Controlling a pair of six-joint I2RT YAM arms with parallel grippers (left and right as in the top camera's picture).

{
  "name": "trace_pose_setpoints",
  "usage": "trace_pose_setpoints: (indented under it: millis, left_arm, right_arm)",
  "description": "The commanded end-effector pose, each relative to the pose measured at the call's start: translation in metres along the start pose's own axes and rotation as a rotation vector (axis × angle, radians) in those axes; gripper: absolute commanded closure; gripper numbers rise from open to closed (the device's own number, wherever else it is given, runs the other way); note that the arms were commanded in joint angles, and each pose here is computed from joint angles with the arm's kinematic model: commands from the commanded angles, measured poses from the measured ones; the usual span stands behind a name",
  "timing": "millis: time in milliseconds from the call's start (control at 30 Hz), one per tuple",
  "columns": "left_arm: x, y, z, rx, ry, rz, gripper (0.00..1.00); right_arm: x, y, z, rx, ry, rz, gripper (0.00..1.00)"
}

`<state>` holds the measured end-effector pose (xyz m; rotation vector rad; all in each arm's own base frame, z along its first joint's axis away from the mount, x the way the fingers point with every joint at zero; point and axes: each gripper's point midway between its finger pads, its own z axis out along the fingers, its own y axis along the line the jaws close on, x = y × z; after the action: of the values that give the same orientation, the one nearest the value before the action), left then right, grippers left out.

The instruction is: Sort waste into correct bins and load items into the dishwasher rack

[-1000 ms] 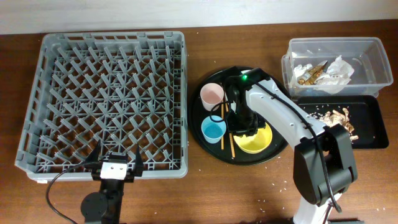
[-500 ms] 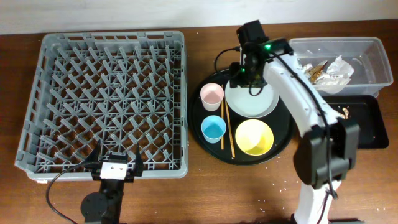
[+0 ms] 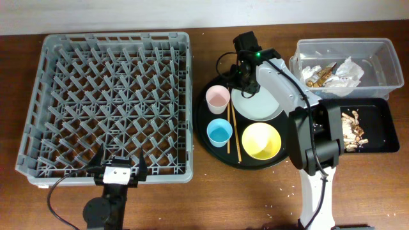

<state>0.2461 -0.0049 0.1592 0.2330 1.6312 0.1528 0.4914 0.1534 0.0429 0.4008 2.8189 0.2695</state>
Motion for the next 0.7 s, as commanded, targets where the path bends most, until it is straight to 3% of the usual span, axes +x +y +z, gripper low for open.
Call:
trace_pose_setpoints:
  millis: [0, 233, 667]
  left_arm:
    - [0.002, -0.001, 0.000, 0.006, 0.000, 0.015, 0.00]
    - [0.002, -0.001, 0.000, 0.006, 0.000, 0.015, 0.00]
    - [0.002, -0.001, 0.000, 0.006, 0.000, 0.015, 0.00]
  right_arm:
    - [-0.007, 0.004, -0.003, 0.001, -0.035, 0.003, 0.58]
    - [-0.014, 0.007, -0.003, 0.038, -0.093, 0.010, 0.59]
    - [0.000, -0.002, 0.019, 0.075, -0.037, 0.005, 0.64]
